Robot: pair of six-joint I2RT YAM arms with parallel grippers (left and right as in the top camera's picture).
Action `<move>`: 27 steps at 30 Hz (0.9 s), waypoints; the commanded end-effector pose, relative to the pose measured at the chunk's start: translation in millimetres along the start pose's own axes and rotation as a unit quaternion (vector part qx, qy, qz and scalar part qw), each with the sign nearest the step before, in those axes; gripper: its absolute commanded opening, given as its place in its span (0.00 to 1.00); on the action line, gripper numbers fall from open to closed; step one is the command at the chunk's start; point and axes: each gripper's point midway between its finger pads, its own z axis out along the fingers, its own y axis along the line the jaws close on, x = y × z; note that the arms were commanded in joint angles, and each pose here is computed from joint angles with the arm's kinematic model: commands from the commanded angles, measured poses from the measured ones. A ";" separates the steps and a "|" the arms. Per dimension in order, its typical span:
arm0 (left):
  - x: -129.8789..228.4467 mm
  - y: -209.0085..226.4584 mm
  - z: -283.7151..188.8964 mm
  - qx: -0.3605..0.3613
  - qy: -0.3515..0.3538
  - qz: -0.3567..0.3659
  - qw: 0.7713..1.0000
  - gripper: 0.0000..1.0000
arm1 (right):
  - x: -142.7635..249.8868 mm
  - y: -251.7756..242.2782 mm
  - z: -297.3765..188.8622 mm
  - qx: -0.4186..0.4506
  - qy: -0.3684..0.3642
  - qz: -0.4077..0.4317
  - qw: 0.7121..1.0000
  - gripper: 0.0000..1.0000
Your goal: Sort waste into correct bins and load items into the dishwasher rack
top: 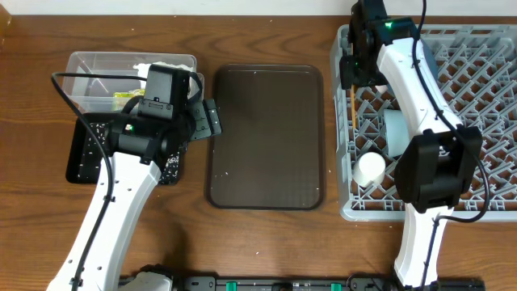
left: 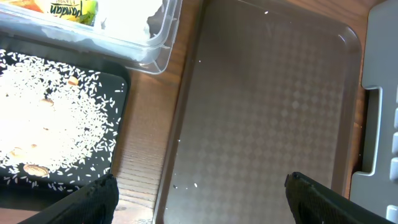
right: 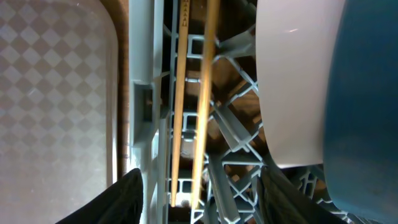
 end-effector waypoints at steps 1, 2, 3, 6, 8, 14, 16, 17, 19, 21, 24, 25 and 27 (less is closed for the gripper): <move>-1.9 1.0 -0.9 -0.002 -0.003 0.002 1.000 0.88 | -0.9 5.5 -15.5 -0.022 -0.006 0.001 1.000 0.57; -1.9 1.0 -0.9 -0.002 -0.003 0.002 1.000 0.88 | -0.9 6.6 -21.6 -0.027 -0.009 0.002 1.000 0.57; -1.9 1.0 -0.9 -0.002 -0.003 0.002 1.000 0.88 | -0.9 8.5 -32.1 -0.035 -0.015 0.001 0.999 0.57; -1.9 1.0 -0.9 -0.002 -0.003 0.002 1.000 0.88 | -1.1 11.1 -69.3 -0.043 -0.043 -0.004 0.998 0.59; -1.9 1.0 -0.9 -0.002 -0.003 0.002 1.000 0.89 | -0.4 12.9 -99.3 -0.048 -0.071 -0.007 0.996 0.61; -1.9 1.0 -0.9 -0.002 -0.003 0.002 1.000 0.88 | 18.6 10.4 -198.4 -0.063 -0.162 -0.012 0.985 0.99; -1.9 1.0 -0.9 -0.002 -0.003 0.002 1.000 0.88 | 29.7 6.0 -225.8 -0.066 -0.186 -0.010 0.980 0.99; -1.9 1.0 -0.9 -0.002 -0.003 0.002 1.000 0.88 | 38.5 3.7 -237.4 -0.068 -0.191 -0.008 0.979 0.99; -1.9 1.0 -0.9 -0.002 -0.003 0.002 1.000 0.88 | 57.6 -1.4 -257.2 -0.069 -0.197 -0.004 0.978 0.99; -1.9 1.0 -0.9 -0.002 -0.003 0.002 1.000 0.88 | 75.3 -6.1 -275.3 -0.069 -0.205 -0.003 0.976 0.99; -1.9 1.0 -0.9 -0.002 -0.003 0.002 1.000 0.88 | 95.2 -7.2 -295.7 -0.082 -0.217 -0.005 0.973 0.99; -1.9 1.0 -0.9 -0.002 -0.003 0.002 1.000 0.88 | 100.3 -6.7 -302.8 -0.089 -0.225 -0.006 0.970 0.99; -1.9 1.0 -0.9 -0.002 -0.003 0.002 1.000 0.88 | 109.0 -9.0 -314.6 -0.091 -0.239 -0.006 0.967 0.98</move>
